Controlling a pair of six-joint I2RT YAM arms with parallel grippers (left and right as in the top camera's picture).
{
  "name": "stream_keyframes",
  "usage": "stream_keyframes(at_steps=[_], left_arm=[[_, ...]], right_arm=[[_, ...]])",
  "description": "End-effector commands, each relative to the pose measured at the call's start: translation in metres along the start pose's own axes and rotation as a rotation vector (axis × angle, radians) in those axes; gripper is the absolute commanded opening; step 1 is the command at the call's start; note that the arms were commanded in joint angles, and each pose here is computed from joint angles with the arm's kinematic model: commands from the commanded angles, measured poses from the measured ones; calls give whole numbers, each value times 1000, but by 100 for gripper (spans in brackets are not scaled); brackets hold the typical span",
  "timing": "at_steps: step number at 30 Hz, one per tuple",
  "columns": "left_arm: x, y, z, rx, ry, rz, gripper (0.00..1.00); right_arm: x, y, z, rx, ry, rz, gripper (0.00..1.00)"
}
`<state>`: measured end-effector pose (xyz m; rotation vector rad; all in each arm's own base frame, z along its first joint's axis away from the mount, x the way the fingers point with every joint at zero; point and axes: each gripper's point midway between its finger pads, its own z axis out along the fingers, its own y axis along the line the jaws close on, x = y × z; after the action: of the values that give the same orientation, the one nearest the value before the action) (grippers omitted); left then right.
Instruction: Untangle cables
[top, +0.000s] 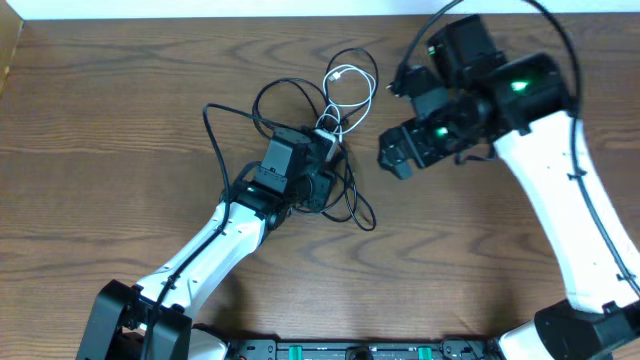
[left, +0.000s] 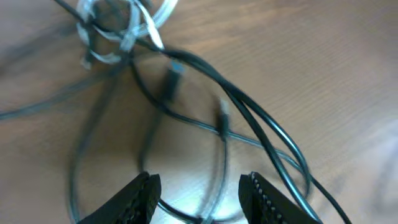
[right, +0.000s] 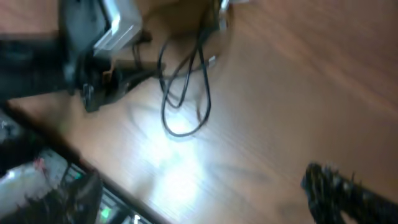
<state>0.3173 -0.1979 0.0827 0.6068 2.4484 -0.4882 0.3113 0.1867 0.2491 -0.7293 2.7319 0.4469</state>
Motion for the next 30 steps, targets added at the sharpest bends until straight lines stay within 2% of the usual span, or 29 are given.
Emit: stream_keyframes(at_steps=[1, 5, 8, 9, 12, 17, 22, 30], left_arm=[[8, -22, -3, 123, 36, -8, 42], [23, -30, -6, 173, 99, -29, 38], [34, -41, -9, 233, 147, -62, 37], [38, -48, -12, 272, 174, -100, 37], [45, -60, -16, 334, 208, -124, 36], [51, -78, -15, 358, 233, -83, 36], [61, -85, -10, 292, 258, -15, 36], [63, -88, -8, 263, 261, 16, 36]], right_arm=[[-6, -5, 20, -1, -32, -20, 99], [-36, -16, 57, 7, -165, -54, 98], [-60, -24, 84, 9, -277, -49, 89], [-73, -28, 95, 7, -326, -39, 84], [-93, -33, 111, -6, -378, 22, 77], [-114, -42, 155, -46, -415, 106, 80], [-123, -46, 201, -92, -424, 93, 83], [-114, -52, 227, -84, -381, 124, 84]])
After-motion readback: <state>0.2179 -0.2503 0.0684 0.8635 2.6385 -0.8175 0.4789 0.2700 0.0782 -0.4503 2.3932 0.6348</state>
